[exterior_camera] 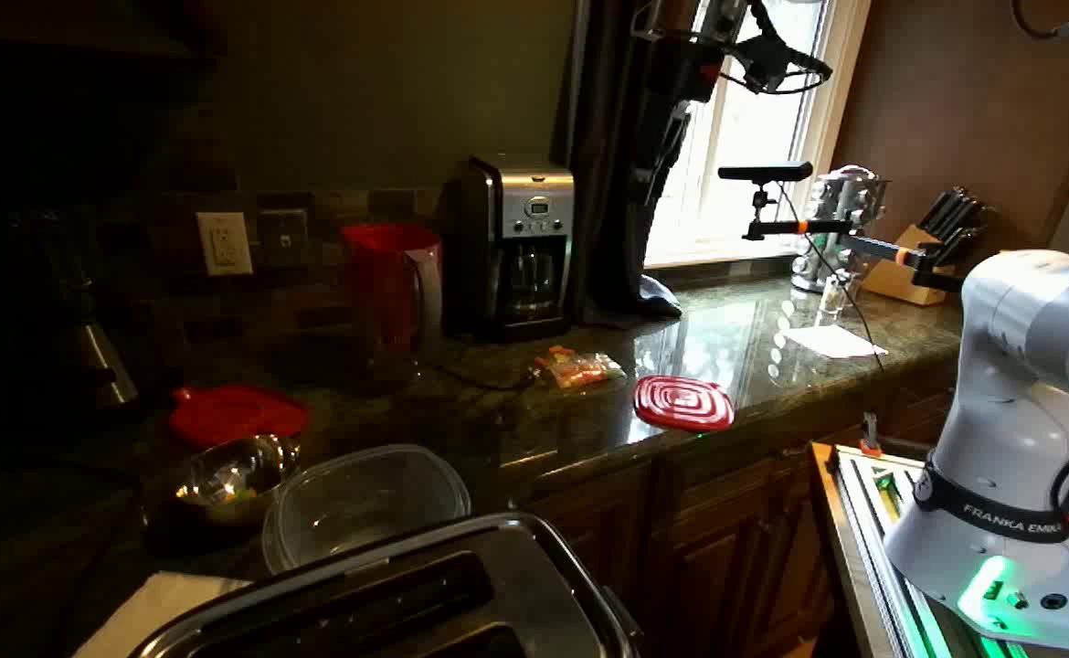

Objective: Move an object from one position

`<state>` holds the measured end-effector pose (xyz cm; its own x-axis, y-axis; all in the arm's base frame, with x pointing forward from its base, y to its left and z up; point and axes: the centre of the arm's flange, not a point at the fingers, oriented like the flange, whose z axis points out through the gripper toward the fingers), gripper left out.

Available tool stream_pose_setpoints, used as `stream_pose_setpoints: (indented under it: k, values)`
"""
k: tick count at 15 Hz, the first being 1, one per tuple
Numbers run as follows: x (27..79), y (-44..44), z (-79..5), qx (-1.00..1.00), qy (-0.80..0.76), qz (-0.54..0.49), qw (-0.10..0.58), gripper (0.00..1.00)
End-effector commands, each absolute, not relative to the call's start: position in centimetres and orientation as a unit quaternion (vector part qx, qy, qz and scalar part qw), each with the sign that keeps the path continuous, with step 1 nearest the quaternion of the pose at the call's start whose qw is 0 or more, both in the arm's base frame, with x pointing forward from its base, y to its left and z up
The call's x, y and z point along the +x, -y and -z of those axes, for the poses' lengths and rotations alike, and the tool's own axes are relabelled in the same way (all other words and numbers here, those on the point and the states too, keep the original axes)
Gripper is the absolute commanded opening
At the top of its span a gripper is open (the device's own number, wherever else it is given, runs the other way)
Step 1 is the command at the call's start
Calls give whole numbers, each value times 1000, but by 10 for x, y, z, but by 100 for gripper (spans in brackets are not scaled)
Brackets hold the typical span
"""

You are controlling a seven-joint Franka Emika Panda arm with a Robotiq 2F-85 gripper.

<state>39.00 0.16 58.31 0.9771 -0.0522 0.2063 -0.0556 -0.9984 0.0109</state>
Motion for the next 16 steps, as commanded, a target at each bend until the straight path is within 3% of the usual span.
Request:
stream_pose_setpoints:
  k: [1,6,14,16]
  values:
    - [390,-2,-583,994,27,-104,8,100]
    - [415,-21,-583,993,28,-117,-7,100]
    - [554,-123,-566,970,115,-206,-52,100]
    - [585,-150,-543,968,129,-213,-35,100]
